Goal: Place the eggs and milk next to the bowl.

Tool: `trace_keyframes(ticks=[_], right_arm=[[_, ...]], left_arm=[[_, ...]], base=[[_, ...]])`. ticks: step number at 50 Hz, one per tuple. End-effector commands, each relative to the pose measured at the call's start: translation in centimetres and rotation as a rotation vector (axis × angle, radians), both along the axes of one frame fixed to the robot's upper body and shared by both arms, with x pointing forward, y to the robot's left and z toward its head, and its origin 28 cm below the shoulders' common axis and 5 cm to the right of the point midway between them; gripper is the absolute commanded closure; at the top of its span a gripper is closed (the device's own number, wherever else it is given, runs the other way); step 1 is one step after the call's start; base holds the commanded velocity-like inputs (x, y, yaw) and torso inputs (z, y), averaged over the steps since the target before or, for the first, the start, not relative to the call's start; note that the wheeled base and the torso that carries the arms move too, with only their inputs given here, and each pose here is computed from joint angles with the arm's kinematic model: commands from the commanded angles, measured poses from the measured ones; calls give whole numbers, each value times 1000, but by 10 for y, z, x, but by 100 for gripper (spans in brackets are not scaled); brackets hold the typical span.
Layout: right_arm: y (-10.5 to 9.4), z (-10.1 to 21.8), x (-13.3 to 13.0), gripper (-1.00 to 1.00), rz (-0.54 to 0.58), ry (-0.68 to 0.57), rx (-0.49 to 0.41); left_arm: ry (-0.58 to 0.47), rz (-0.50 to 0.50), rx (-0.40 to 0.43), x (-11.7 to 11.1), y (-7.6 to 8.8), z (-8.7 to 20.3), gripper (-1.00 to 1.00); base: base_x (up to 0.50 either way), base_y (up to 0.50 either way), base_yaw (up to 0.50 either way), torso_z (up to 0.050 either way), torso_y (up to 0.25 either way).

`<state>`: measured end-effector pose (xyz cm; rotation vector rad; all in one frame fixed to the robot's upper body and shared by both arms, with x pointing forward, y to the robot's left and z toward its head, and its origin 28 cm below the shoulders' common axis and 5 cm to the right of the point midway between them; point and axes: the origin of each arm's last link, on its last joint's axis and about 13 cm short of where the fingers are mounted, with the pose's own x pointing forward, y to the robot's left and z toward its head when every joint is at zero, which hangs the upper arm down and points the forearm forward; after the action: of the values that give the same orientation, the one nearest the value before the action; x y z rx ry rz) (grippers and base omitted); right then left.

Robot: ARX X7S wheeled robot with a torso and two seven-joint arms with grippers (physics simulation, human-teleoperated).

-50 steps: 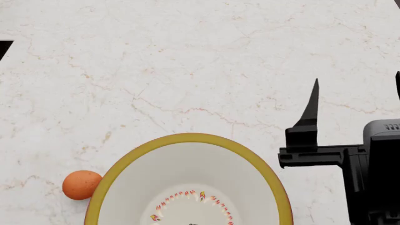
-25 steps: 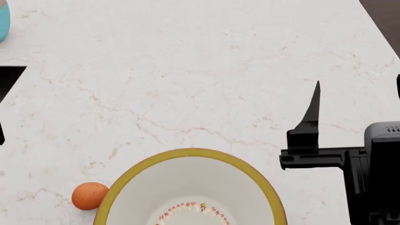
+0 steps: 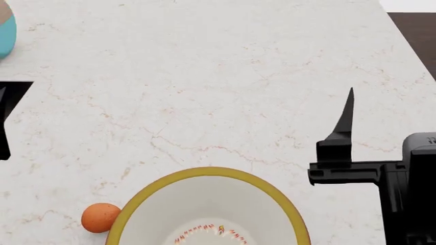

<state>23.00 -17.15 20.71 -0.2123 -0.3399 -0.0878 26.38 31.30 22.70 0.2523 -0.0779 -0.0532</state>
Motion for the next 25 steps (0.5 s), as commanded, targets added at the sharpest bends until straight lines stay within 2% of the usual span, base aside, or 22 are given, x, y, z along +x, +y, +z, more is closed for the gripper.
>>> trace_keyframes(ticks=[1, 5, 7, 11, 14, 18, 25], right_arm=[[-2, 17, -13, -100, -67, 35, 7], [-1, 24, -19, -100, -98, 86, 6], [-3, 30, -25, -100, -153, 119, 26], [-2, 36, -31, -100, -159, 100, 52], [-4, 35, -32, -100, -241, 132, 82], [-9, 32, -33, -100, -358, 137, 78], [-10, 29, -36, -100, -398, 156, 119]], left_arm=[[-68, 10, -34, 6, 1, 4, -100], [-68, 5, -39, 9, -1, 1, -100], [-67, -4, -41, 10, -2, 0, -100], [-69, -10, -35, 7, -8, 5, -100], [-68, -9, -30, 6, -9, 6, -100], [-70, -10, -31, 2, -10, 6, -100], [-74, -4, -35, 0, -9, 6, -100]], base=[[0, 0, 0, 0, 0], [0, 0, 0, 0, 0], [0, 0, 0, 0, 0], [0, 0, 0, 0, 0], [0, 0, 0, 0, 0], [0, 0, 0, 0, 0], [0, 0, 0, 0, 0]])
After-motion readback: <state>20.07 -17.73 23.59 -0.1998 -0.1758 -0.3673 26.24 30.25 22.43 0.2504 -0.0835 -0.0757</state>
